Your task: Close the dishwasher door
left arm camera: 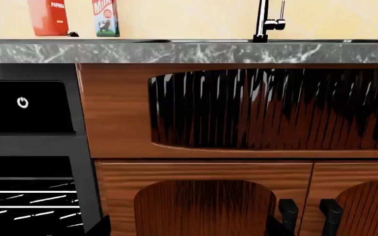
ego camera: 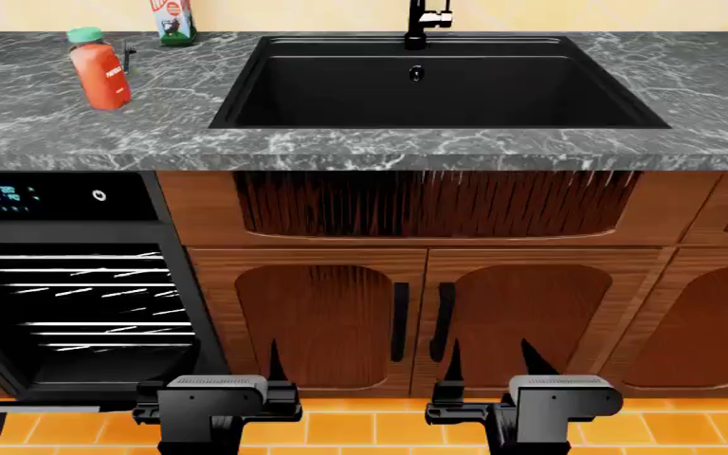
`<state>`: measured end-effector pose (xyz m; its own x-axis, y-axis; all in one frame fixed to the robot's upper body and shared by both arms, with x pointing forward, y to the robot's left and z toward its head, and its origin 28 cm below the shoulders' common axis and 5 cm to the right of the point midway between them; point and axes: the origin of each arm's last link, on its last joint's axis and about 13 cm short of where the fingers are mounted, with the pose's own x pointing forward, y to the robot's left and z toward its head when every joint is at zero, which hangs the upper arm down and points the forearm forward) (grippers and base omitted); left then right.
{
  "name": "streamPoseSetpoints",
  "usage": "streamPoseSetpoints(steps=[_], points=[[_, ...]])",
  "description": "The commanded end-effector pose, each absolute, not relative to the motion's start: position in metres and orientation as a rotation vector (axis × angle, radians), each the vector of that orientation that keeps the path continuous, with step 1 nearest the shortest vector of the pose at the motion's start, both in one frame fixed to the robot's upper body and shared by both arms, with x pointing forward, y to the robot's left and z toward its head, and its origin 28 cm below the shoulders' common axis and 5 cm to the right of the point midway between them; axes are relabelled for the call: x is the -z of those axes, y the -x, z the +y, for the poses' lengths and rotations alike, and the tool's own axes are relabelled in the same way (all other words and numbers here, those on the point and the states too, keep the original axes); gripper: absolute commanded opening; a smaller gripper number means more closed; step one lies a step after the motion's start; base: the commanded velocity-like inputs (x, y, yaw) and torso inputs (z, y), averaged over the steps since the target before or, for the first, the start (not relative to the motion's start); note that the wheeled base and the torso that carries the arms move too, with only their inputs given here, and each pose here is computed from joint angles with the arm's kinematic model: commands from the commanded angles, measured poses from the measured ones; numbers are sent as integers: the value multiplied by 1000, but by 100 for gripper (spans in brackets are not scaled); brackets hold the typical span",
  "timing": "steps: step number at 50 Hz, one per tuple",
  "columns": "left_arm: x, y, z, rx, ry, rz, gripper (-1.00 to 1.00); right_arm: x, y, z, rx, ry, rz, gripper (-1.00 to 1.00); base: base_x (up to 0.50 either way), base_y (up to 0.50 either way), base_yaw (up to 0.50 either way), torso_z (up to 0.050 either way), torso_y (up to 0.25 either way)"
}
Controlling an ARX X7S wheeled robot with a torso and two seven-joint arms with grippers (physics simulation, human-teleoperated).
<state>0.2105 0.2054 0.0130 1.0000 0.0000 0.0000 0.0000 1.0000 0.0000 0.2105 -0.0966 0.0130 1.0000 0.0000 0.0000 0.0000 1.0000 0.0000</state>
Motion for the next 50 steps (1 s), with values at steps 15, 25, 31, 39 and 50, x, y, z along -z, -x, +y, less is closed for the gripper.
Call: streamPoseSetpoints(steps=[15, 25, 31, 39, 50], points=[[-15, -208, 206, 4, -1, -10, 100, -11, -208, -94, -30, 41, -9, 100, -272, 0, 0, 0, 0], [-17, -207, 206, 4, -2, -15, 100, -10, -206, -93, -35, 44, -13, 100, -500, 0, 0, 0, 0], [-17, -206, 206, 5, -1, -16, 100, -11, -206, -93, -34, 42, -13, 100, -500, 0, 0, 0, 0], [-17, -206, 206, 7, 0, -14, 100, -11, -205, -94, -38, 34, -27, 100, -210, 0, 0, 0, 0], [-18, -207, 207, 6, 3, -16, 100, -11, -202, -93, -46, 70, -78, 100, 4, 281, 0, 0, 0]])
